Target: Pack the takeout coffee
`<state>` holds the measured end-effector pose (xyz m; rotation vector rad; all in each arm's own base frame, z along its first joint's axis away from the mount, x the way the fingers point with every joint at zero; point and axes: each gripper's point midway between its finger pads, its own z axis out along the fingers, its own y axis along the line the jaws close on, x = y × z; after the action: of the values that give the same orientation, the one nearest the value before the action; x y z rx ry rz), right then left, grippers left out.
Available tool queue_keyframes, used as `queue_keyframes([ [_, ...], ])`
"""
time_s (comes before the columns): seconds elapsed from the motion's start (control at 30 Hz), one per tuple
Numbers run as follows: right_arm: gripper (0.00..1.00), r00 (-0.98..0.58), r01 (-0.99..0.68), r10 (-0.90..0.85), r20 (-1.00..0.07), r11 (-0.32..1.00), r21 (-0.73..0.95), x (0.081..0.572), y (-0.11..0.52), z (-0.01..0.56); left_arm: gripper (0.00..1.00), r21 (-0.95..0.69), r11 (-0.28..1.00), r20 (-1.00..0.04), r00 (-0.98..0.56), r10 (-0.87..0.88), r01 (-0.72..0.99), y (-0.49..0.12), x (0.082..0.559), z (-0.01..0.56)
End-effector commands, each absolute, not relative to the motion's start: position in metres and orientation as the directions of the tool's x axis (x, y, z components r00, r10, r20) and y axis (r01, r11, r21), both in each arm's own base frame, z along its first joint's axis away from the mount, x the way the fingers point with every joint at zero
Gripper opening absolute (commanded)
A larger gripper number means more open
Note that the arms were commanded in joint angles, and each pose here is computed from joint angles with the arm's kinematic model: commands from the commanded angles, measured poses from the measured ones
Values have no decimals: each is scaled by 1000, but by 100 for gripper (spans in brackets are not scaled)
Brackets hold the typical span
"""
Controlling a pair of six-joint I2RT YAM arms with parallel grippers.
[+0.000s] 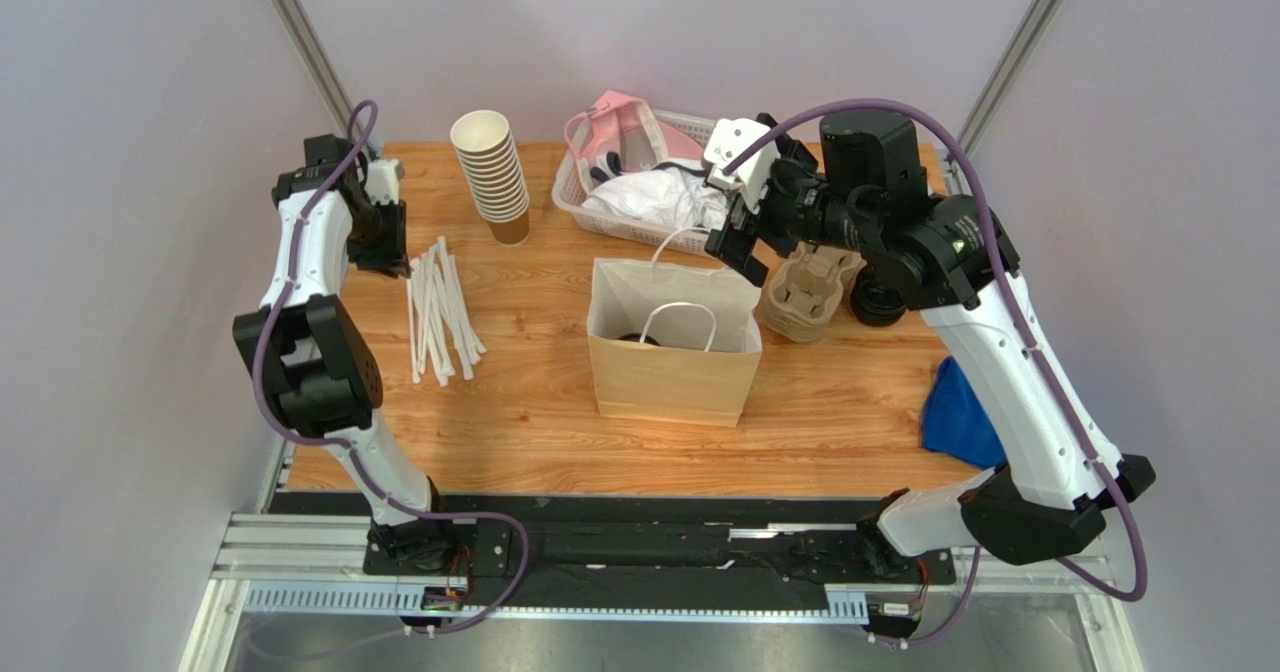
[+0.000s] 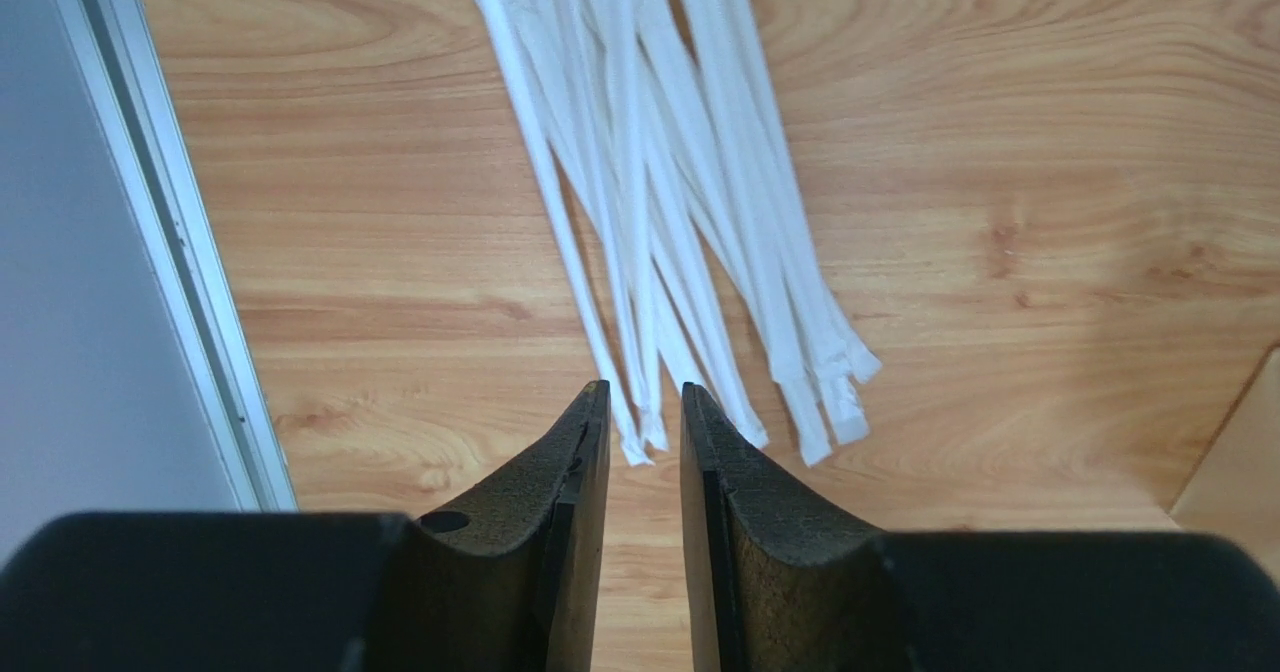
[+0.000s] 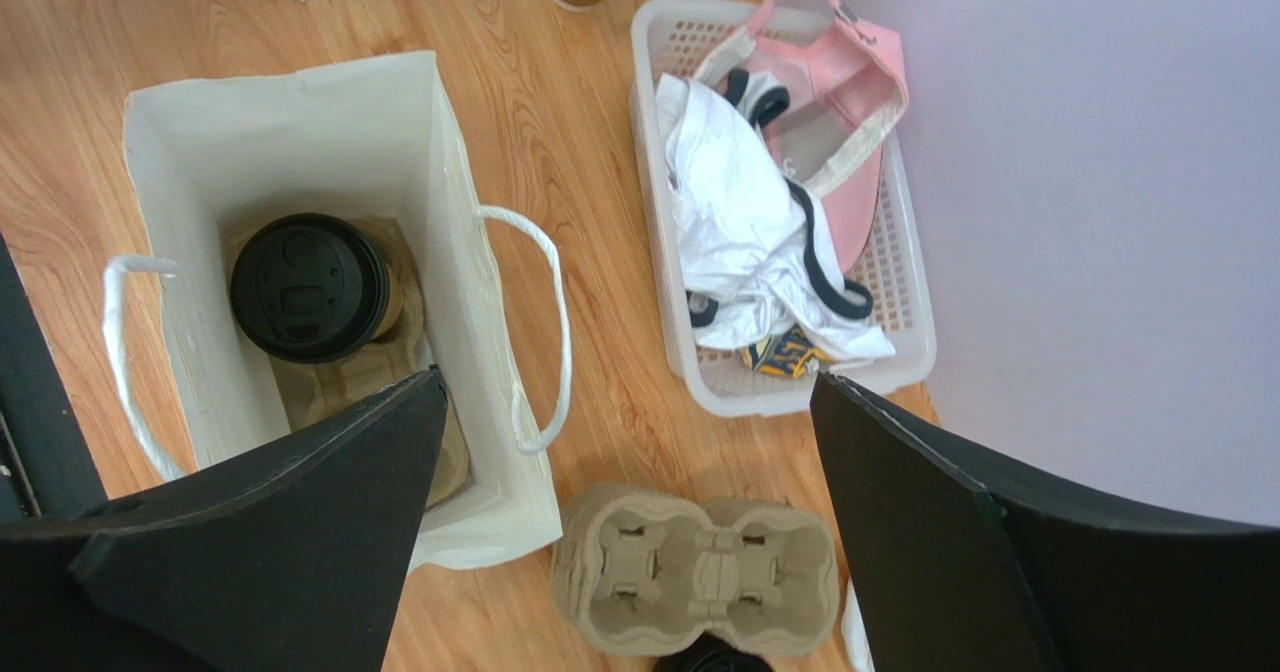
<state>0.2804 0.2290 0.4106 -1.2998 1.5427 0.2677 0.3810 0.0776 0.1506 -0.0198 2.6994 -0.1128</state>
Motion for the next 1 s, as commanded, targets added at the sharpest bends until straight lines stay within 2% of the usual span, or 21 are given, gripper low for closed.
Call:
queue_keyframes([
  [0.0,100,20,-772,-585,-811,506,-384,282,204,411,32,-34,999,-431,-902,5,22,101,398,141],
  [0.33,100,-145,-678,-562,-814,656,-332,305,166,406,33,-38,999,-356,-934,21,37,116,423,94],
  [0.43,100,-196,-672,-571,-797,670,-316,313,160,396,37,-38,999,-336,-942,18,32,117,422,85],
  [0.8,100,-255,-669,-584,-771,682,-295,323,157,387,38,-55,998,-279,-960,8,24,115,414,52],
  [0.97,100,-271,-674,-592,-759,680,-290,329,159,385,39,-50,998,-284,-959,14,30,116,415,46],
])
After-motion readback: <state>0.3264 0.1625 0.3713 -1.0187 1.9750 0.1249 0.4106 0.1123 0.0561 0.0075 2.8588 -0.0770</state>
